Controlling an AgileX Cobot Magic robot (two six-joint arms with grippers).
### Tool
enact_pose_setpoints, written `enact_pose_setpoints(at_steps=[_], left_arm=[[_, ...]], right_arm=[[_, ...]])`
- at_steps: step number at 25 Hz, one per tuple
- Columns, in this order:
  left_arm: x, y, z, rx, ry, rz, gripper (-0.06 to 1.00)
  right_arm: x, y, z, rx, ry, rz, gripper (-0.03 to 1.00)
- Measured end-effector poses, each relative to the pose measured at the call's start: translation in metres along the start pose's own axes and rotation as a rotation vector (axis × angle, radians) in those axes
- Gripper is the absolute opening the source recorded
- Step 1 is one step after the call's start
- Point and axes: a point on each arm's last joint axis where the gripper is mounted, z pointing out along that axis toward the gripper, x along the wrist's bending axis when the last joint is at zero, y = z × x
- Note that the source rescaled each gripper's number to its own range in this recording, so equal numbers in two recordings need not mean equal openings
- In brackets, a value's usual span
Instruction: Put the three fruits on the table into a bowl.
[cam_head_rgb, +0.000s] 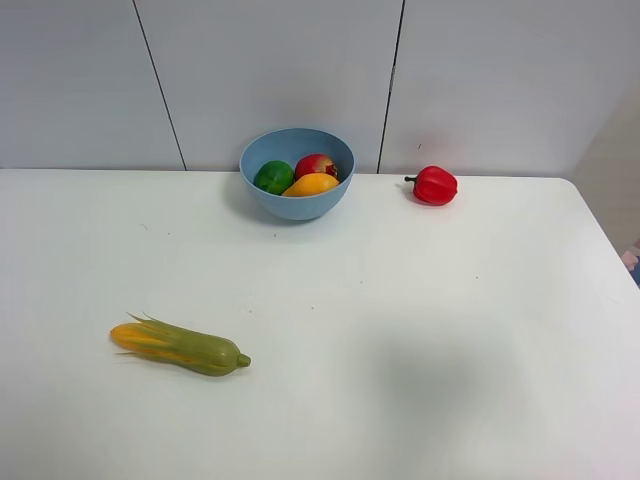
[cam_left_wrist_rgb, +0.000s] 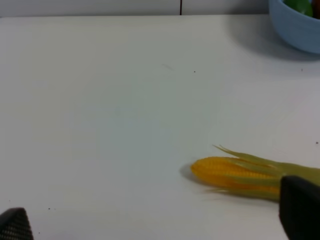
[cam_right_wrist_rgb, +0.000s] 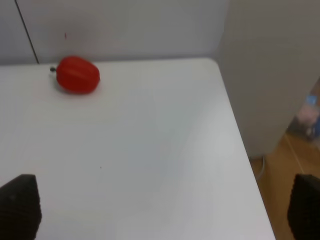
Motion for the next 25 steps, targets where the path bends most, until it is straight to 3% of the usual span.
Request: enact_pose_setpoints(at_steps=[7,16,25], left_arm=[[0.000,0.000,0.000,0.000,0.000,0.000,0.99],[0.000,0.000,0.000,0.000,0.000,0.000,0.99],[0.000,0.000,0.000,0.000,0.000,0.000,0.99]], right_arm=[[-0.001,-0.055,-0.015,-0.137,-0.001,-0.042,1.00],[-0.003,-0.084,-0.007,0.091,-0.013,-0.058,1.00],[-0.006,-0.089,0.002,0.091,-0.040,0.000,1.00]])
